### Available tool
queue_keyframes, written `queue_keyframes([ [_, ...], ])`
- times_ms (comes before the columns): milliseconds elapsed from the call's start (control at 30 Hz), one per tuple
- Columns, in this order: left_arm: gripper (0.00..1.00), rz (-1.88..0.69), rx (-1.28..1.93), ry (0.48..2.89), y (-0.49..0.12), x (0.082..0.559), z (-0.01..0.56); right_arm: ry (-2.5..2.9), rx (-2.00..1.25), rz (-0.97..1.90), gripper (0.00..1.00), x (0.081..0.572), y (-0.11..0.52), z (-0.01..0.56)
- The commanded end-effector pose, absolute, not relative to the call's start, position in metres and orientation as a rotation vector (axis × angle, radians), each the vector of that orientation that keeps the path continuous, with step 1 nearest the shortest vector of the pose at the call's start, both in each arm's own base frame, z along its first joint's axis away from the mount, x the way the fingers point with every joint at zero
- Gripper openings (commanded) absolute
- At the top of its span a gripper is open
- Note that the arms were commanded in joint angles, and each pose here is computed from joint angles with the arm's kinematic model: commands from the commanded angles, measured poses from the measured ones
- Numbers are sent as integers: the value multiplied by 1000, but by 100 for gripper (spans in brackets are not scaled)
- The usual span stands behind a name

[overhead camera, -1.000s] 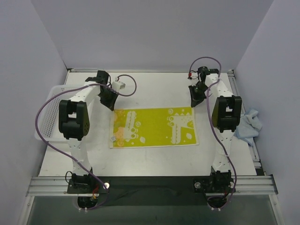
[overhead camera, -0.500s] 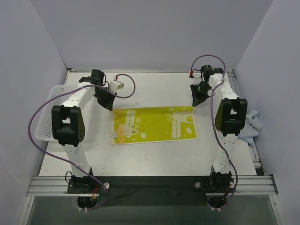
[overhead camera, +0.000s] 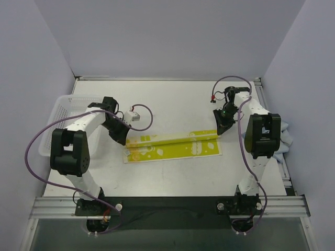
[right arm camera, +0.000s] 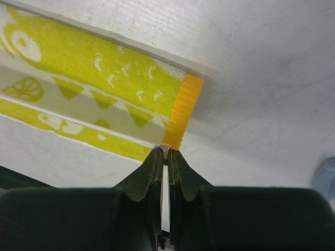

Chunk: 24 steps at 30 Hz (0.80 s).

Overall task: Roll the towels
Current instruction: Fold the towel

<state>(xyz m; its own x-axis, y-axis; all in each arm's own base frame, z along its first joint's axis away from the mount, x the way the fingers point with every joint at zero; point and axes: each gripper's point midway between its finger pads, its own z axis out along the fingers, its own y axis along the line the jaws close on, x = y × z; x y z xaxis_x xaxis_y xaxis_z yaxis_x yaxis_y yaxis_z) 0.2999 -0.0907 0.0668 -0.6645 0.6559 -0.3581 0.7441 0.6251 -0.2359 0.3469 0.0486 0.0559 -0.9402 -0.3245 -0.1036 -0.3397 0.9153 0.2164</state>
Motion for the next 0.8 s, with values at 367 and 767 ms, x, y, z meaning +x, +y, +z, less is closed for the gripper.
queue_keyframes([
  [367,0,-444,1111,2788,-90,283,20,3161,-492,275,0,323,35,27],
  [767,0,-531,1157,2665,-103,282,87,3081,-525,286,0,318,36,72],
])
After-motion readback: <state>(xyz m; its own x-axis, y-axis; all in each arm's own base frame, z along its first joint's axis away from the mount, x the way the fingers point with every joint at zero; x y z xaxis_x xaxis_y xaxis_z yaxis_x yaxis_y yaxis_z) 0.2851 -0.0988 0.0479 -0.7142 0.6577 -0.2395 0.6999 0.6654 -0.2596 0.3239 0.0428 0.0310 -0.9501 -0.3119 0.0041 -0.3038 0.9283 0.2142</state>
